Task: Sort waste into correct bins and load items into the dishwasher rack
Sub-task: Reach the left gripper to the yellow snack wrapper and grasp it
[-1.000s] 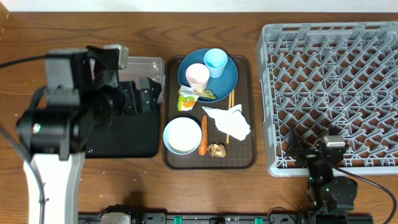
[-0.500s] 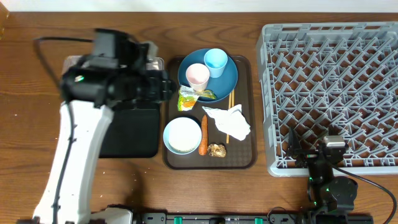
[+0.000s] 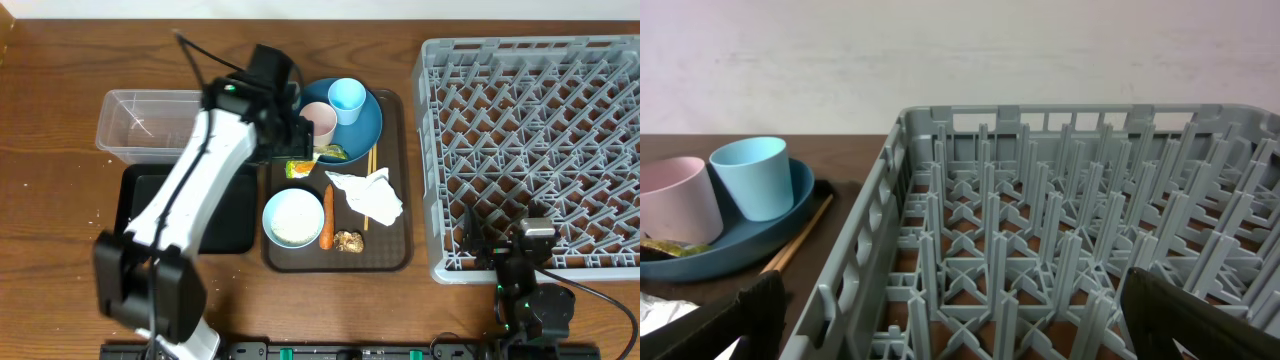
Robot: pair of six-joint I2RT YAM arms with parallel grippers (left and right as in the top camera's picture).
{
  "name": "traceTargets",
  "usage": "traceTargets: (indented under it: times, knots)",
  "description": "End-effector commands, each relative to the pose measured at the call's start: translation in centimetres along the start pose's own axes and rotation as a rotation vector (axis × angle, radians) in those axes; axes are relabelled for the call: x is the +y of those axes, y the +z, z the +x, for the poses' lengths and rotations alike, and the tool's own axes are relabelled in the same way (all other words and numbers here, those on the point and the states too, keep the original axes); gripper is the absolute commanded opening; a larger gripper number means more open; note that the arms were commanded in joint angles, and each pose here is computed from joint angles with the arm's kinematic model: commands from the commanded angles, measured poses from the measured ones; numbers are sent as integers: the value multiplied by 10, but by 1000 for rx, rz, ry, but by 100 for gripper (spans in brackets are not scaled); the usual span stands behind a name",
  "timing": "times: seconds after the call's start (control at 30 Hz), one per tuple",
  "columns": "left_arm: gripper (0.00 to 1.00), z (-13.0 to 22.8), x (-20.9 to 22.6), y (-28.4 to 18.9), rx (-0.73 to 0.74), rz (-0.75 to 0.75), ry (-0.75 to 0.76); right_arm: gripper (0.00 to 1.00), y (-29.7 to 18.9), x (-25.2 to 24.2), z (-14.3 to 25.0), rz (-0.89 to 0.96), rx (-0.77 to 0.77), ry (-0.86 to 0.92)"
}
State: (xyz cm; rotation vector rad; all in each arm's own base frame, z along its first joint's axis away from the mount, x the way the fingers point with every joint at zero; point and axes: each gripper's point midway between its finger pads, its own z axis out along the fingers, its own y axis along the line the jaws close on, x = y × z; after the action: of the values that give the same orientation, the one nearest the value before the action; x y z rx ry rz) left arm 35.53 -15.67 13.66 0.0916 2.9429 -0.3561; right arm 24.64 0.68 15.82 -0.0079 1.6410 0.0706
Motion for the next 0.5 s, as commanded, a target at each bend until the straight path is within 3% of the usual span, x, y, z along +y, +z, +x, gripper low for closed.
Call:
traceTargets:
  times: [0.0,0.47]
  knots:
    - [70,1,11,24,46,-74,-10,99,0,0,1,-3,2,-15]
    - [71,-3,29,89,122,-140,-21,99,0,1,1,-3,2,-15]
